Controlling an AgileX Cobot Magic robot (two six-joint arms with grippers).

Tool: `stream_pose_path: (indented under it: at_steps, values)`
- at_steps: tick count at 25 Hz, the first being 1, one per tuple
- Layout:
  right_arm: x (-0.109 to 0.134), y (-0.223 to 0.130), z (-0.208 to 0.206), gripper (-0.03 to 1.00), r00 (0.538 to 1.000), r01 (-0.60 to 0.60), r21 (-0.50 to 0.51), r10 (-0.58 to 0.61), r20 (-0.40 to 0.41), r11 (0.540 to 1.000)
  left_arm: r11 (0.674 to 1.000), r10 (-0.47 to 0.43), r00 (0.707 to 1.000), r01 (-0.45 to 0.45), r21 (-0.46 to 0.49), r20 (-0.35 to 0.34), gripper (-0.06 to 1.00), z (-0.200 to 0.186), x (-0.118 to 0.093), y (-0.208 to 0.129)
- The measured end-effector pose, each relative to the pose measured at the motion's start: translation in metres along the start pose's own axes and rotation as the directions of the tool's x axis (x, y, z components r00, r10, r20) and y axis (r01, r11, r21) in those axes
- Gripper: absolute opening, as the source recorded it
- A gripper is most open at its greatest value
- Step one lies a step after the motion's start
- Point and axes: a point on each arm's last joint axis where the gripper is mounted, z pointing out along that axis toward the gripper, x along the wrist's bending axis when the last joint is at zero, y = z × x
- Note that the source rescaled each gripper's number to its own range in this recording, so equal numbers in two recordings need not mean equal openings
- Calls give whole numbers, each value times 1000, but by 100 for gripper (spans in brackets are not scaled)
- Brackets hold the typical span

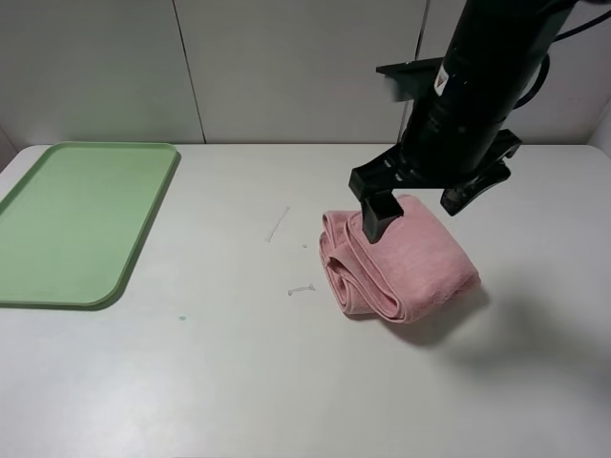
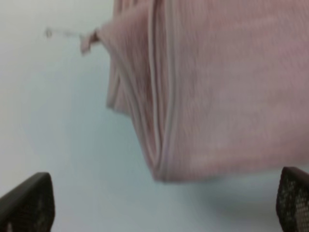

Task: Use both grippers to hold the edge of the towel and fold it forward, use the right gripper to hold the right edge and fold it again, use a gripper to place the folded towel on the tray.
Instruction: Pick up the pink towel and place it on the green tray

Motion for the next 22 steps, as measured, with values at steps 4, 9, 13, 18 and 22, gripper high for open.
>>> stream_pose_path:
  at_steps: [4, 9, 13, 18, 22]
  values:
    - [-2, -14, -25, 100, 1000, 28, 0, -28, 0, 1000, 1000, 0, 1000, 0, 0, 0, 98, 0, 0, 0]
    - [-5, -30, -57, 100, 999, 41, -67, -41, -8, 997, 1000, 0, 1000, 0, 0, 0, 98, 0, 0, 0]
    - [-7, -45, -80, 100, 999, 49, -144, -52, -16, 988, 1000, 0, 1000, 0, 0, 0, 98, 0, 0, 0]
    - [-13, -79, -93, 100, 997, 73, -187, -77, -16, 980, 1000, 0, 1000, 0, 0, 0, 98, 0, 0, 0]
    - [-18, -111, -91, 100, 996, 78, -194, -83, -16, 978, 1000, 0, 1000, 0, 0, 0, 98, 0, 0, 0]
